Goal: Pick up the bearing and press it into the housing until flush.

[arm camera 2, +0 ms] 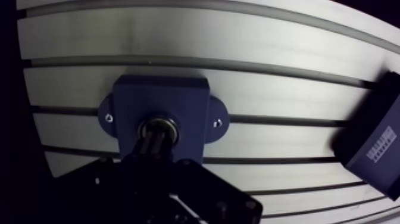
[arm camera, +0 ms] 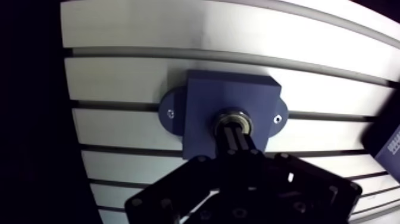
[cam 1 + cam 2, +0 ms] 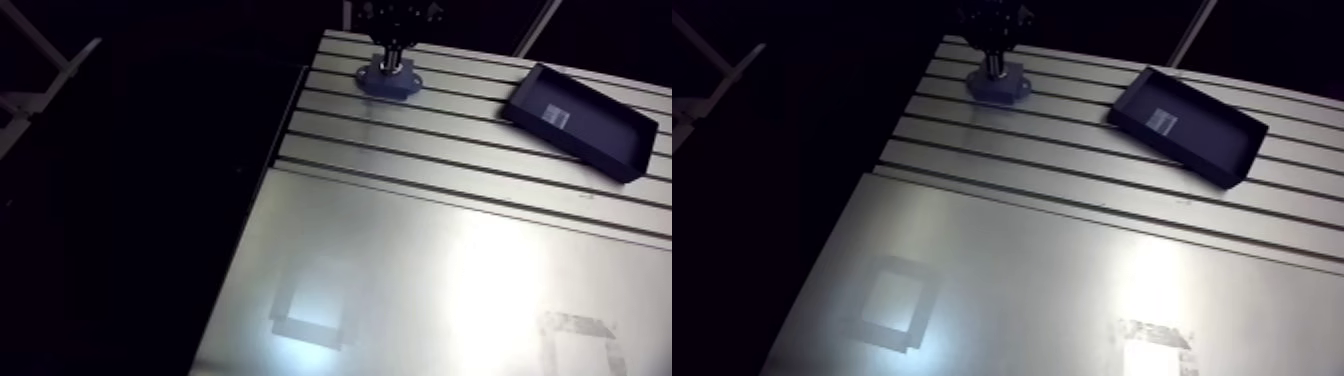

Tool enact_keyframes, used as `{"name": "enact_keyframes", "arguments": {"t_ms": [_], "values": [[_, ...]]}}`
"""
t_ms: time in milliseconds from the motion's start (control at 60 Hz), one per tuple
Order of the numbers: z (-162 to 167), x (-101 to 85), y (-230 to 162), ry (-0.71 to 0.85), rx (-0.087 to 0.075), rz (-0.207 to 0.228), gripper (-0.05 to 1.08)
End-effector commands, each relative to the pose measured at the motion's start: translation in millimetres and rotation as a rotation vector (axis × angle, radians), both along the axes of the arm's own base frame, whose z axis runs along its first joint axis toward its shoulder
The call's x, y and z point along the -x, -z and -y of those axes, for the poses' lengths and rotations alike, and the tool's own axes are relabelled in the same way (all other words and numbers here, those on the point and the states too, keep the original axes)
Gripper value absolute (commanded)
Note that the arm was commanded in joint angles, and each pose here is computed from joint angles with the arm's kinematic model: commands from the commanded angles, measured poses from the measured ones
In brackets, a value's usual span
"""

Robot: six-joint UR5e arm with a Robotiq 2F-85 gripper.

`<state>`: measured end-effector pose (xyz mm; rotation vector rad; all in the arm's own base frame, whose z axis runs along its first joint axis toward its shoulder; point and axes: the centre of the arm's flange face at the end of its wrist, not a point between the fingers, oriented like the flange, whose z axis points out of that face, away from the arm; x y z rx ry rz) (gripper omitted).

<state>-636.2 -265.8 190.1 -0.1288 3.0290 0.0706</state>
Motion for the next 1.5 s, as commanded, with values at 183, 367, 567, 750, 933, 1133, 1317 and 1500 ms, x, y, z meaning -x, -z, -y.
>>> {"name": "enact_keyframes", "arguments": {"t_ms": [183,367,567,750,933,1133,1317,1500], "values": [[-0.8,0.6,-1.0,0.001,0.000,-0.001,1.05],[-0.8,0.6,-1.0,0.001,0.000,-0.001,1.05],[-1.6,1.4,-1.7,0.003,0.000,-0.002,1.05],[-2.4,2.3,-2.3,0.005,0.002,-0.004,1.05],[-3.2,3.6,-2.5,0.006,0.002,-0.005,1.04],[-2.0,3.7,-2.1,0.005,0.004,-0.005,1.04],[-0.8,3.8,-1.9,0.003,0.004,-0.005,1.04],[-1.8,4.9,1.7,0.005,0.002,-0.001,1.04]]}}
